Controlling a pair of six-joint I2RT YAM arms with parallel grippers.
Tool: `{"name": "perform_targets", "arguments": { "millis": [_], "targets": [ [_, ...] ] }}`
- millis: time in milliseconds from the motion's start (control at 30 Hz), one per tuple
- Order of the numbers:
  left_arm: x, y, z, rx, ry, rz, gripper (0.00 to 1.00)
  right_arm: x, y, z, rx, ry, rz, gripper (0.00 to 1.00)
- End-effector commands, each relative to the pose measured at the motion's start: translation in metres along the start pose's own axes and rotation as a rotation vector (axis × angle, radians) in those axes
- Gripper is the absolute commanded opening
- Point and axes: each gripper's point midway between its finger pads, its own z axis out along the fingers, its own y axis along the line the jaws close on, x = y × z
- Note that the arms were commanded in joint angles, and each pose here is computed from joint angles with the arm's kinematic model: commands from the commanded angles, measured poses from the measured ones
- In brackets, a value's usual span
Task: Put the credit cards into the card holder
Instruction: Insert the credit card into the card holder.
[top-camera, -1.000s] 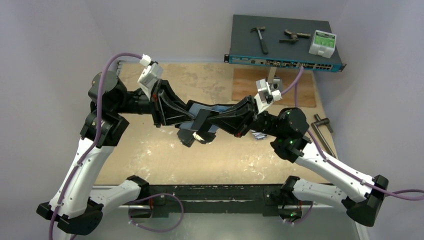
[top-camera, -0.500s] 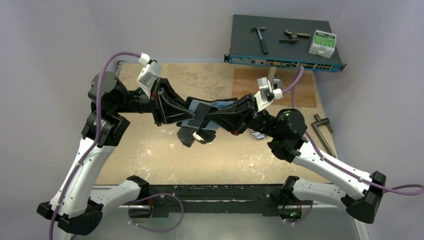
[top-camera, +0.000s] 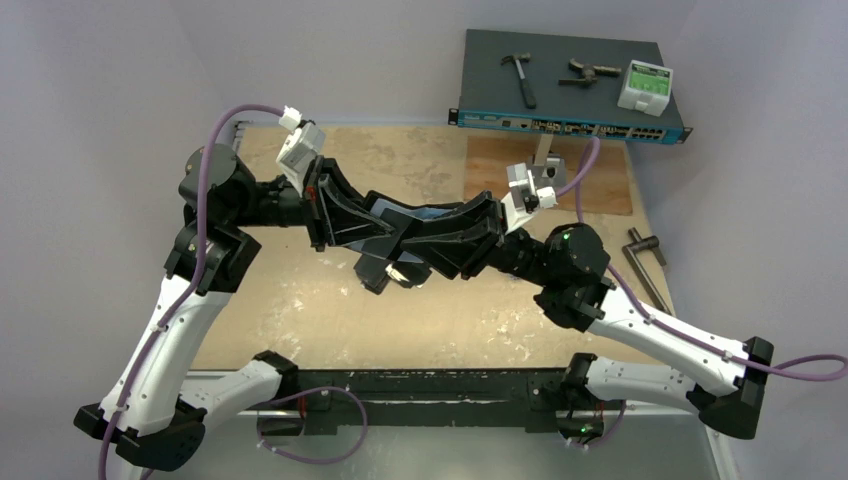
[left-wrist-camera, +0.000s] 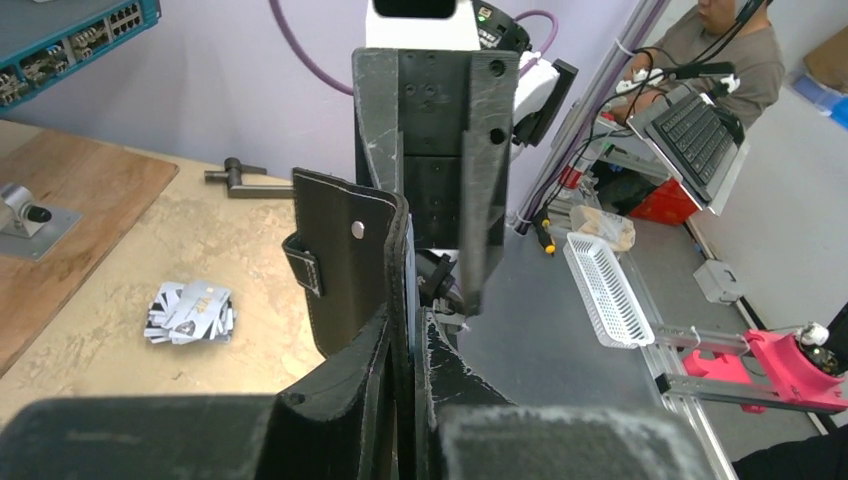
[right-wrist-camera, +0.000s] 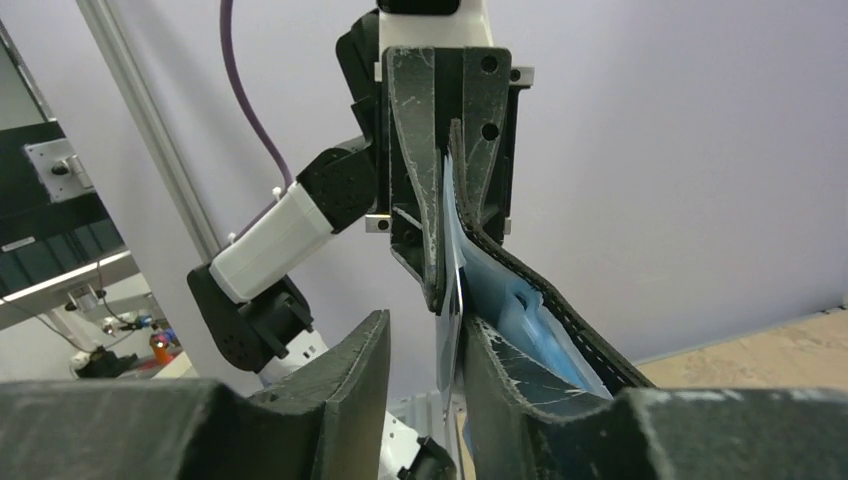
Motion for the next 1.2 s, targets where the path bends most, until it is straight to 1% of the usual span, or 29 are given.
{"name": "perform_targets", "arguments": {
  "millis": [0, 67, 100, 267, 400, 433, 467, 500, 533, 567, 600, 633, 733, 933, 1000, 1067, 1133, 1167],
  "targets": [
    [-0.005, -0.018, -0.004, 0.033, -0.012, 0.032, 0.0, -0.034, -0.005, -0.008, 0.105, -0.038, -0.081, 0.38],
    [-0.006, -0.018, -0.004, 0.027, -0.016, 0.034, 0.0, -0.036, -0.006, -0.015, 0.129, -0.034, -0.088, 0.45],
    [-0.007, -0.017, -0.004, 0.025, -0.017, 0.034, 0.0, -0.035, -0.007, -0.017, 0.137, -0.032, -0.089, 0.46],
    [-0.011, -0.015, -0.004, 0.004, -0.027, 0.038, 0.0, -0.024, -0.013, -0.025, 0.172, -0.01, -0.058, 0.45],
    [-0.012, -0.008, -0.004, -0.034, -0.035, 0.036, 0.0, -0.011, -0.011, -0.021, 0.134, 0.015, -0.024, 0.44],
    [-0.012, -0.006, -0.004, -0.046, -0.037, 0.03, 0.0, -0.009, -0.012, -0.019, 0.136, 0.025, -0.018, 0.42],
    [-0.012, -0.003, -0.005, -0.061, -0.038, 0.026, 0.0, -0.006, -0.015, -0.018, 0.146, 0.035, -0.015, 0.37],
    [-0.011, -0.001, -0.006, -0.08, -0.038, 0.027, 0.0, -0.003, -0.019, -0.016, 0.162, 0.049, -0.014, 0.24],
    [-0.011, 0.001, -0.007, -0.095, -0.037, 0.027, 0.0, 0.0, -0.025, -0.016, 0.193, 0.062, -0.013, 0.14],
    [-0.01, 0.003, -0.007, -0.107, -0.033, 0.024, 0.0, 0.001, -0.031, -0.016, 0.221, 0.072, -0.014, 0.06],
    [-0.01, 0.004, -0.008, -0.118, -0.035, 0.028, 0.0, 0.002, -0.036, -0.016, 0.25, 0.078, -0.012, 0.02],
    [-0.011, 0.006, -0.009, -0.128, -0.038, 0.028, 0.0, 0.004, -0.041, -0.017, 0.277, 0.085, -0.01, 0.0],
    [-0.011, 0.013, -0.01, -0.161, -0.045, 0.021, 0.0, 0.005, -0.044, -0.018, 0.298, 0.082, -0.015, 0.0],
    [-0.007, 0.024, -0.011, -0.209, -0.038, 0.005, 0.0, 0.011, -0.042, -0.019, 0.284, 0.099, -0.011, 0.0],
    [-0.009, 0.026, -0.012, -0.221, -0.044, 0.002, 0.0, 0.013, -0.042, -0.022, 0.285, 0.103, -0.01, 0.06],
    [-0.01, 0.027, -0.013, -0.227, -0.047, 0.005, 0.0, 0.016, -0.045, -0.027, 0.313, 0.116, -0.003, 0.08],
    [-0.01, 0.028, -0.013, -0.235, -0.048, 0.007, 0.0, 0.019, -0.052, -0.032, 0.359, 0.127, 0.008, 0.06],
    [-0.01, 0.029, -0.014, -0.24, -0.048, 0.005, 0.0, 0.021, -0.053, -0.034, 0.371, 0.13, 0.012, 0.03]
  ]
}}
